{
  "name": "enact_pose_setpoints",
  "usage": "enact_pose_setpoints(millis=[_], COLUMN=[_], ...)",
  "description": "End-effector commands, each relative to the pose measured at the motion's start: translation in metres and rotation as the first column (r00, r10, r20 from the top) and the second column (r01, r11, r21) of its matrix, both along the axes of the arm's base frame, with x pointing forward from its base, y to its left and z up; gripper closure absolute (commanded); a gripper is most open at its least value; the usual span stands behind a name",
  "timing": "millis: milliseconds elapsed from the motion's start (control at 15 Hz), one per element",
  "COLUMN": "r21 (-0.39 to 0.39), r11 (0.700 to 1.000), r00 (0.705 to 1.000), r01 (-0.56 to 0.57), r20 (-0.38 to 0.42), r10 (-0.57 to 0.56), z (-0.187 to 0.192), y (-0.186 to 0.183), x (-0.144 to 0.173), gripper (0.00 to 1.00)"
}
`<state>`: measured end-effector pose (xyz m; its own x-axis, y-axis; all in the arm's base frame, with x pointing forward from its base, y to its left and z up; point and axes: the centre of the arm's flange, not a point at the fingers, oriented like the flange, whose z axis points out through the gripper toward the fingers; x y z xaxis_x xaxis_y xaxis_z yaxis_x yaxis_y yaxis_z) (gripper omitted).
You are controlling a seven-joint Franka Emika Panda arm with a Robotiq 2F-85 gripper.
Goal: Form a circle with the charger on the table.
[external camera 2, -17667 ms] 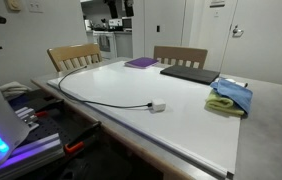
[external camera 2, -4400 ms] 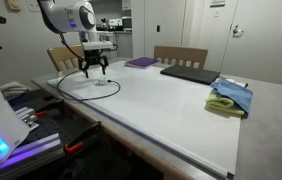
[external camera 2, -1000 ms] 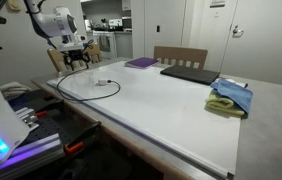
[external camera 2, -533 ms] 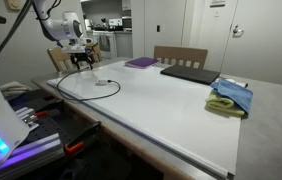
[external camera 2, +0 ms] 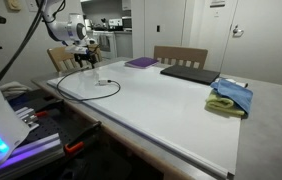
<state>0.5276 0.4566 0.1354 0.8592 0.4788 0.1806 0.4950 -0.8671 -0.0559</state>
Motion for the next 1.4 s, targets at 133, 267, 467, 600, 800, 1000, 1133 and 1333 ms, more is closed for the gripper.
enact_pose_setpoints(millis=[133,267,467,600,800,1000,1133,1333], r21=[-0.009,-0.021,-0.039,-0.051,-0.058,-0.060,-0.060,-0.066], r11=[0.999,0.999,0.999,0.998,0.998,0.998,0.998,0.998], r00=[0.999,0.999,0.999,0.998,0.998,0.998,0.997,0.997], r01=[0.034,0.034,0.033,0.027,0.019,0.018,0.015,0.018], r20=[-0.002,-0.016,-0.041,-0.052,-0.063,-0.066,-0.069,-0.072], r10=[-0.034,-0.034,-0.035,-0.029,-0.022,-0.021,-0.019,-0.023], z=[-0.014,-0.015,-0.014,-0.013,-0.012,-0.013,-0.013,-0.012], y=[0.014,0.015,0.014,0.012,0.011,0.008,0.006,0.002], x=[0.008,0.005,0.002,-0.002,-0.006,-0.007,-0.011,-0.013], gripper=[0.00,0.00,0.00,0.00,0.00,0.00,0.00,0.00])
